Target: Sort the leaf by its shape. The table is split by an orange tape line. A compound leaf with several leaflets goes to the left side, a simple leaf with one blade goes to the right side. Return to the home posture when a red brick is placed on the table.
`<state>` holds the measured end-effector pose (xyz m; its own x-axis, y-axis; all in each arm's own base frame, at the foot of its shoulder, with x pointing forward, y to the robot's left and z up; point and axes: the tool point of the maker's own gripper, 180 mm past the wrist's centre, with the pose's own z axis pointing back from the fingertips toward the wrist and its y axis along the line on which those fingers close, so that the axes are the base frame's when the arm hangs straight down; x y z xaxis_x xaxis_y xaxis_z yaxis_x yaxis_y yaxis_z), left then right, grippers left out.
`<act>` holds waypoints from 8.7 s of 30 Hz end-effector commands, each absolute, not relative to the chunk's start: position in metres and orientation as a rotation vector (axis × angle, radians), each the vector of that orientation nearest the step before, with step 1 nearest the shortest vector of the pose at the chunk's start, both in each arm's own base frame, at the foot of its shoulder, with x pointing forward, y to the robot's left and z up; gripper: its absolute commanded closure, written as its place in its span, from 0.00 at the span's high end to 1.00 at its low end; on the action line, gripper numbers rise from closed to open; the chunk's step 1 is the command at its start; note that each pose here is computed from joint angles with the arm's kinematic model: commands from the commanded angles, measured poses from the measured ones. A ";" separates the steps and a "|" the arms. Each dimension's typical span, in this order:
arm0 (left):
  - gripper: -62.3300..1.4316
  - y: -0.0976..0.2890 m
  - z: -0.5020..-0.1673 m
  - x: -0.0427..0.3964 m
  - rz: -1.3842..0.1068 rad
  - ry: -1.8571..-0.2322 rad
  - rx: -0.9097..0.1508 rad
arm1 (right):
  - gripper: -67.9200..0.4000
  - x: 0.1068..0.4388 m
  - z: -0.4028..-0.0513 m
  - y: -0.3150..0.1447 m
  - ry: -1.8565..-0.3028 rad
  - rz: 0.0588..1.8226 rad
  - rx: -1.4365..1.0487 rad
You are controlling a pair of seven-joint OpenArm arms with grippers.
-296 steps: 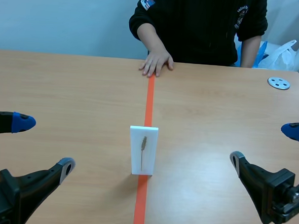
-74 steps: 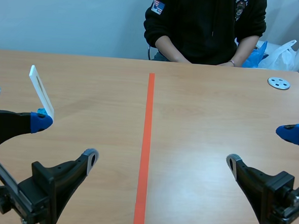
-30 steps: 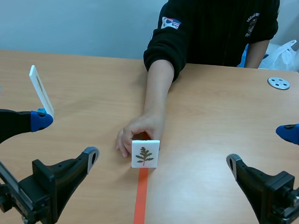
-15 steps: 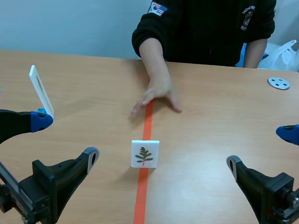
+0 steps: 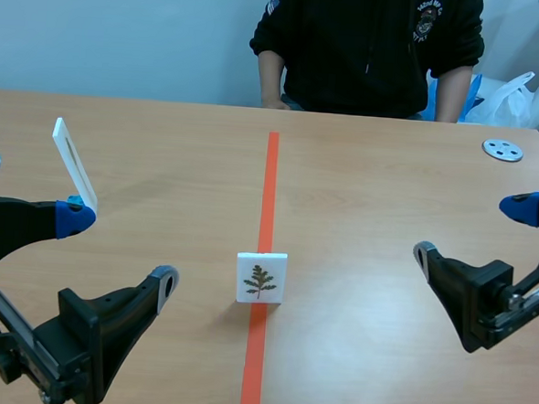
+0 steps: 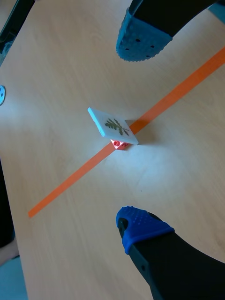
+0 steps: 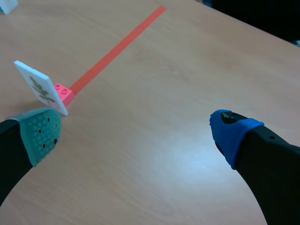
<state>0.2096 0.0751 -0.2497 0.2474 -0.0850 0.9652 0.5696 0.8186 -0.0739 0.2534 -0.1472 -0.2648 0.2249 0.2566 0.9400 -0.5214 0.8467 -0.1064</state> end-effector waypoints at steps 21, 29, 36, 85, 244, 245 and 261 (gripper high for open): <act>1.00 0.074 -0.241 0.213 -0.472 -1.281 -0.469 | 1.00 0.270 -0.335 -0.064 -1.137 0.844 0.411; 1.00 0.074 -0.241 0.213 -0.472 -1.281 -0.469 | 1.00 0.282 -0.356 -0.028 -1.121 0.852 0.477; 1.00 0.074 -0.241 0.213 -0.472 -1.282 -0.469 | 1.00 0.285 -0.367 0.007 -1.113 0.899 0.528; 1.00 0.074 -0.241 0.213 -0.471 -1.282 -0.469 | 0.03 0.289 -0.371 0.034 -1.173 0.951 0.456; 1.00 0.074 -0.238 0.215 -0.480 -1.293 -0.468 | 1.00 0.230 -0.253 -0.145 -1.201 0.304 0.339; 1.00 0.074 -0.238 0.215 -0.480 -1.293 -0.468 | 1.00 0.230 -0.253 -0.145 -1.201 0.304 0.339; 1.00 0.074 -0.238 0.215 -0.479 -1.293 -0.468 | 1.00 0.230 -0.253 -0.145 -1.201 0.305 0.339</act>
